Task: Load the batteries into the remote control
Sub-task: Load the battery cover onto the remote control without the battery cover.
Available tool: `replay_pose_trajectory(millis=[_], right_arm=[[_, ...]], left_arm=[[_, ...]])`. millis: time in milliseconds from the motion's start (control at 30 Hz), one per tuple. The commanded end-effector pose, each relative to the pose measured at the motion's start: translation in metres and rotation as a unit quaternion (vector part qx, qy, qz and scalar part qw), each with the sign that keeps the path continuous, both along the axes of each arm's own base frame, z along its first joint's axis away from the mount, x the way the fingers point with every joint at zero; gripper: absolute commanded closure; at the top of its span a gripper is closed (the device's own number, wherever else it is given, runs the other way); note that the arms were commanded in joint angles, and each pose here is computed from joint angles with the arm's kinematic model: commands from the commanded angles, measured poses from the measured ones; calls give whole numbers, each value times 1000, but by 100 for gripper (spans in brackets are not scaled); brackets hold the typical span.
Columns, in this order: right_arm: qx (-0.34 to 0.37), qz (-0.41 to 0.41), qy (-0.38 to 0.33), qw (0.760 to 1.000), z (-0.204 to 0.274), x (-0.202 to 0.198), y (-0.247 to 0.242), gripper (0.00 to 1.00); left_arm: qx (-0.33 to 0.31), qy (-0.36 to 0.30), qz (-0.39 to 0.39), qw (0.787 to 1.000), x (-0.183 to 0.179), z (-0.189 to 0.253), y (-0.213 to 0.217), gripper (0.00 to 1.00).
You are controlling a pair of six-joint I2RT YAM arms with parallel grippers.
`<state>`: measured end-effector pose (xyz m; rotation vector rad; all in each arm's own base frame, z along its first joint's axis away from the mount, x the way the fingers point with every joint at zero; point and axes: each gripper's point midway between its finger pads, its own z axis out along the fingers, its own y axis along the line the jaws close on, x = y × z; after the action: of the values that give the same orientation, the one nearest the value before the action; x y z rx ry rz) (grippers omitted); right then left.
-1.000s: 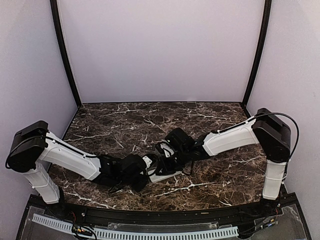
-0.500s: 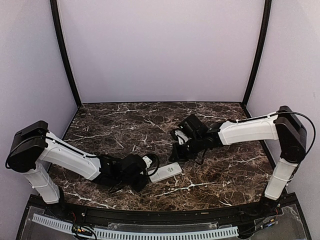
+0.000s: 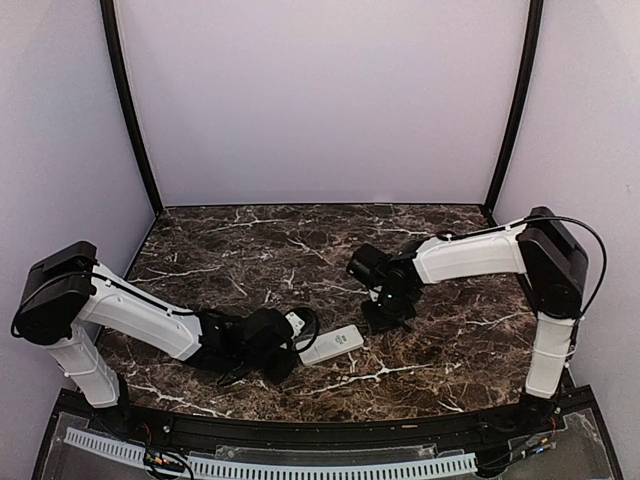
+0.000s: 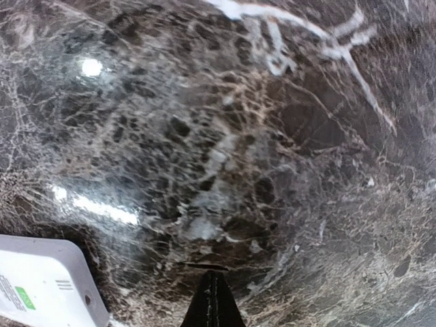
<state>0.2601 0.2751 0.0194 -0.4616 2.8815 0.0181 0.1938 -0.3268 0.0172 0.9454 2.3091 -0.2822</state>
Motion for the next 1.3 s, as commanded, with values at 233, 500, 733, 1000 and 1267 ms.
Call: replay_pose_trajectory(millis=[233,500,733,1000,1267], right_arm=[[-73,68,20,995,-28,-21,18,100],[-54,83,38,994,-38,-37,35,100],[-4,145,58,988,-37,-77,98,100],[20,122,49,991,-21,-65,84,100],[30,53,2,998,21,-27,24,90]], left_arm=[[52,30,2,998,-8,-24,23,85],[52,28,-4,998,-8,-25,21,86],[67,18,-30,997,2,-29,2,87],[64,5,-29,998,5,-24,2,88],[71,-18,-33,997,2,15,22,74]])
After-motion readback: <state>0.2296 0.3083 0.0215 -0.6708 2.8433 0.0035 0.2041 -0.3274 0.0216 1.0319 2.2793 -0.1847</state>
